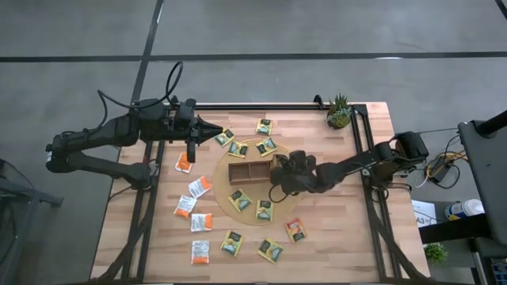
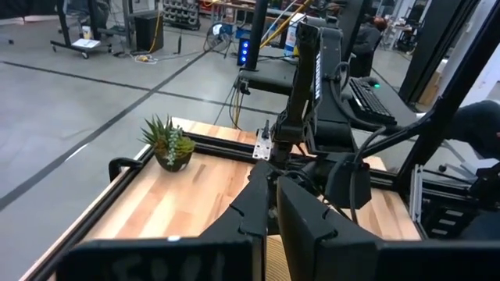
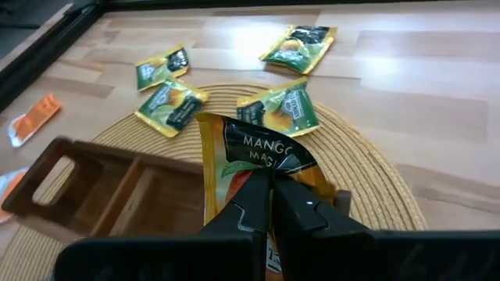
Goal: Pick & Place Tea
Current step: Put the orange tea bag into the right section of the wooden organizer
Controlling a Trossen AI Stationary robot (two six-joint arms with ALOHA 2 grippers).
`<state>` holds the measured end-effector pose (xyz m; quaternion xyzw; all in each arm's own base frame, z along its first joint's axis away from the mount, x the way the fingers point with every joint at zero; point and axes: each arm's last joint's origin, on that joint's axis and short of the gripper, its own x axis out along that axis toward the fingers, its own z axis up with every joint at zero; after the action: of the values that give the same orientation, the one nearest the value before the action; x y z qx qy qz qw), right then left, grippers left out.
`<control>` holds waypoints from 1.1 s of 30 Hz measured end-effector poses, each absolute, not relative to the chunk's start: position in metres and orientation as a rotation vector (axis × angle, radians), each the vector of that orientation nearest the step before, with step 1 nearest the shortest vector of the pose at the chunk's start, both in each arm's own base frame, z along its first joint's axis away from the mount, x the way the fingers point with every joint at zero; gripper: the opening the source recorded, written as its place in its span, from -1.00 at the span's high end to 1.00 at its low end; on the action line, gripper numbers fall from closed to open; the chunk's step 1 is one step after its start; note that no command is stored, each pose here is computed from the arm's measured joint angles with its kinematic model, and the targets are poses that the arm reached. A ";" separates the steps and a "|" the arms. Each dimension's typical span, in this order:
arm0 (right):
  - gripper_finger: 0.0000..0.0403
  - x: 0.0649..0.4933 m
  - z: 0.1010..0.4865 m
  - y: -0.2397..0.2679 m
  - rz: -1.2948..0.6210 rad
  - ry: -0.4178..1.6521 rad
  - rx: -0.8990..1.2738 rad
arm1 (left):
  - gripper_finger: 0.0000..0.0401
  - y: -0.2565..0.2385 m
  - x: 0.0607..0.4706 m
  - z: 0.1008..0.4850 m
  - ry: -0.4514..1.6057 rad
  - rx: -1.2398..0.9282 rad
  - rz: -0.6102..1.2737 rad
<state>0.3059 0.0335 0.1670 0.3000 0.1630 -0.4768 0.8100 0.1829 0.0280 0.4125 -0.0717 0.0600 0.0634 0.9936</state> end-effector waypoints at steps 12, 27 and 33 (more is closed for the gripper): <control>0.96 0.308 0.163 0.028 -0.989 0.320 0.675 | 0.87 0.028 0.183 0.413 0.120 -0.139 0.124; 0.69 0.308 0.161 0.023 -0.984 0.350 0.690 | 0.87 0.028 0.183 0.413 0.118 -0.139 0.124; 0.51 0.307 0.161 0.024 -0.983 0.357 0.687 | 0.87 0.028 0.181 0.414 0.112 -0.138 0.124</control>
<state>0.3071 0.0238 0.1608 0.3217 0.1671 -0.4601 0.8105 0.1808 0.0276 0.4138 -0.0691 0.0559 0.0617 0.9941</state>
